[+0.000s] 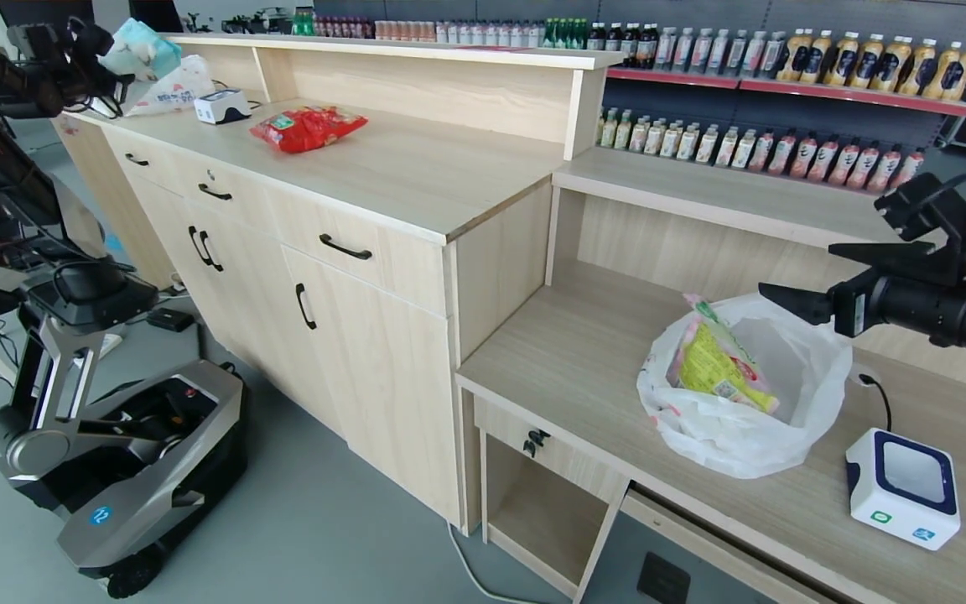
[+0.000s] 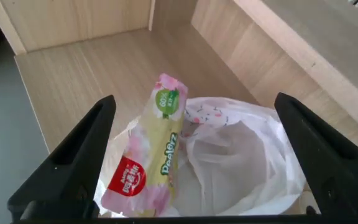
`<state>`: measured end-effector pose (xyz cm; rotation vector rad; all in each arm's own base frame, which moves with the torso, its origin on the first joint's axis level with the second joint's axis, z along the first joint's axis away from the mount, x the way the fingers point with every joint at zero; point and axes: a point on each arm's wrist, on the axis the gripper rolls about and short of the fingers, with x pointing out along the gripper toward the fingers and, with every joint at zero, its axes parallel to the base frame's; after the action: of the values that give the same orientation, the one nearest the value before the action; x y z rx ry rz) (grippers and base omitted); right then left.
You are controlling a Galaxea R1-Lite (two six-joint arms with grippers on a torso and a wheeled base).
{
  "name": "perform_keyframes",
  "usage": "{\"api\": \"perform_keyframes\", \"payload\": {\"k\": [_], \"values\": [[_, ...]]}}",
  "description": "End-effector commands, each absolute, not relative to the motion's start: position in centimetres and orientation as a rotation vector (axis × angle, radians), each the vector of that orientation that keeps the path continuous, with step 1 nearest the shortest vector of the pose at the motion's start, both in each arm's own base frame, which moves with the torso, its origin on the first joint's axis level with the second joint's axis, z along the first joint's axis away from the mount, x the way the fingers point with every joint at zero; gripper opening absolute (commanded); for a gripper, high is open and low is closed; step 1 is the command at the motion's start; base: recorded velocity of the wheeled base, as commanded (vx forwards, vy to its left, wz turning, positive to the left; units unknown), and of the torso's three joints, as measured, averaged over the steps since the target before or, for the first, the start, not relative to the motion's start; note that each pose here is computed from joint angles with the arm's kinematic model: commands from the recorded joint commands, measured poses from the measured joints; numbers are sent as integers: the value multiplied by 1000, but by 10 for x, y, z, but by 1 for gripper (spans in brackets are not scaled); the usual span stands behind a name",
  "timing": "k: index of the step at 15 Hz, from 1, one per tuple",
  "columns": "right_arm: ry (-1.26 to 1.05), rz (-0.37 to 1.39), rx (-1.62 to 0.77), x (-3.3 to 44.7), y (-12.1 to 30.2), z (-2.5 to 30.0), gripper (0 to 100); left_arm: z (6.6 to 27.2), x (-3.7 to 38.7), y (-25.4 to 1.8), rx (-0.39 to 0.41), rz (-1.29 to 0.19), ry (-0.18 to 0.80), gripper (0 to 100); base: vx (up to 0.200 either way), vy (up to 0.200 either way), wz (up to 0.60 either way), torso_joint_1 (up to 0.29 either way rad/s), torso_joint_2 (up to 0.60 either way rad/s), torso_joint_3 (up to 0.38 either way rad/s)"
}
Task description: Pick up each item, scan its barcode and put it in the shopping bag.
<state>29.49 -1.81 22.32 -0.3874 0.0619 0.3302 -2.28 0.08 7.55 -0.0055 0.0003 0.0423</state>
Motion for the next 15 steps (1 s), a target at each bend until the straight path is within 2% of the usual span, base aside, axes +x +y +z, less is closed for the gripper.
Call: {"api": "perform_keyframes", "payload": {"k": [1, 6, 12, 15], "values": [[-73, 294, -437, 267, -17, 270, 100, 75, -23, 1, -6, 43, 0, 100, 0, 0, -600, -12, 2, 7], [-86, 182, -445, 255, -4, 317, 100, 75, -23, 1, -6, 43, 0, 100, 0, 0, -600, 3, 0, 4], [-27, 11, -329, 243, -20, 324, 100, 75, -23, 1, -6, 43, 0, 100, 0, 0, -600, 18, -21, -8], [-30, 64, -322, 246, -46, 322, 100, 75, -23, 1, -6, 43, 0, 100, 0, 0, 0, 154, -352, -190]]}}
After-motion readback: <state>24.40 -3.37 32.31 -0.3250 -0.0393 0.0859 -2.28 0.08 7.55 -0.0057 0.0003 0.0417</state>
